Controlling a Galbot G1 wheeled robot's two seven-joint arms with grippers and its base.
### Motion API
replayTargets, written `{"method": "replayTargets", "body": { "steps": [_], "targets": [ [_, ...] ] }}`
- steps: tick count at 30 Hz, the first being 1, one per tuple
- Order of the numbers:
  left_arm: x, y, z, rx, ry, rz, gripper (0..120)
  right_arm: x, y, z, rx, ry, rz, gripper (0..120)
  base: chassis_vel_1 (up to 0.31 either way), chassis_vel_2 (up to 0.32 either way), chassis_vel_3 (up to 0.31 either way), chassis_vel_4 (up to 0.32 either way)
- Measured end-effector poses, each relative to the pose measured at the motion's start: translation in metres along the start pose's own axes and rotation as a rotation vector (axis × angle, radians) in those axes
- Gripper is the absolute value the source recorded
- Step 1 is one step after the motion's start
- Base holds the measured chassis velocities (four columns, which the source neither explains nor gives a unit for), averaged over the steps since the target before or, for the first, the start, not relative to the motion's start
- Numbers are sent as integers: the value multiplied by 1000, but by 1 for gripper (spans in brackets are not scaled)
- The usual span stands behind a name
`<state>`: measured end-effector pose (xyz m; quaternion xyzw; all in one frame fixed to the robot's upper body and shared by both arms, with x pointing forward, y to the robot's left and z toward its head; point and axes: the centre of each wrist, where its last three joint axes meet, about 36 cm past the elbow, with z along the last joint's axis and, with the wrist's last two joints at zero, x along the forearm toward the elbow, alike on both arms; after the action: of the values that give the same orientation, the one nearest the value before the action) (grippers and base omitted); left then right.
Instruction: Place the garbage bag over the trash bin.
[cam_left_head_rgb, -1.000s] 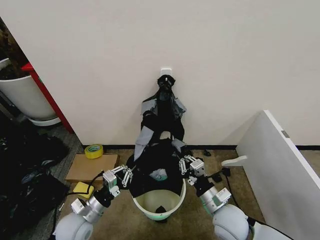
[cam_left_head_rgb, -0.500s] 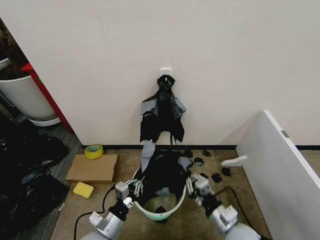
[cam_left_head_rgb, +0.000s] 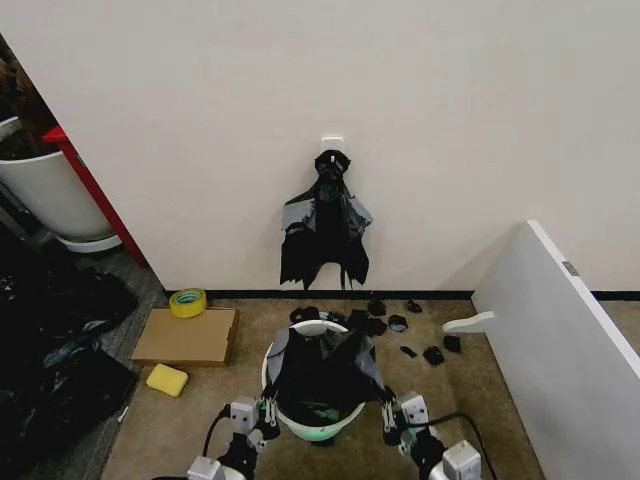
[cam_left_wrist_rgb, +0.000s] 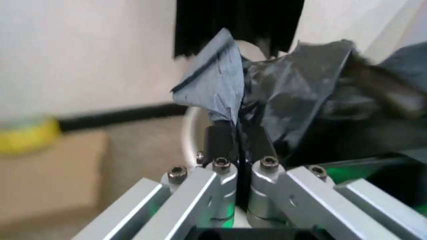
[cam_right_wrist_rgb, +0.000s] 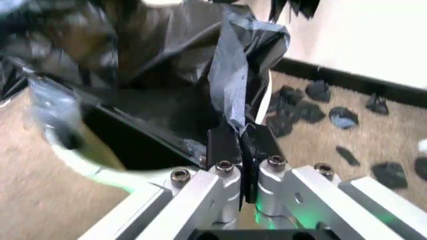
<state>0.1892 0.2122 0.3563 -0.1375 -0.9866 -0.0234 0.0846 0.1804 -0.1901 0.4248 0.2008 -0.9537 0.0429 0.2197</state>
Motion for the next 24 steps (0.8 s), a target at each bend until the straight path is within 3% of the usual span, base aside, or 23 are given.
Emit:
{"method": "replayTargets", "body": {
  "steps": [8,18,24],
  "targets": [
    [15,22,0,-234,-40,-30,0,11,10,-9,22,79,40,0,0,0,0,0],
    [31,17,13,-285,52,-49,0,0,13,23,111,97,97,0,0,0,0,0],
    [44,8,24,-279,105,-18,0,-12,3,62,333,7,93,0,0,0,0,0]
  ]
}}
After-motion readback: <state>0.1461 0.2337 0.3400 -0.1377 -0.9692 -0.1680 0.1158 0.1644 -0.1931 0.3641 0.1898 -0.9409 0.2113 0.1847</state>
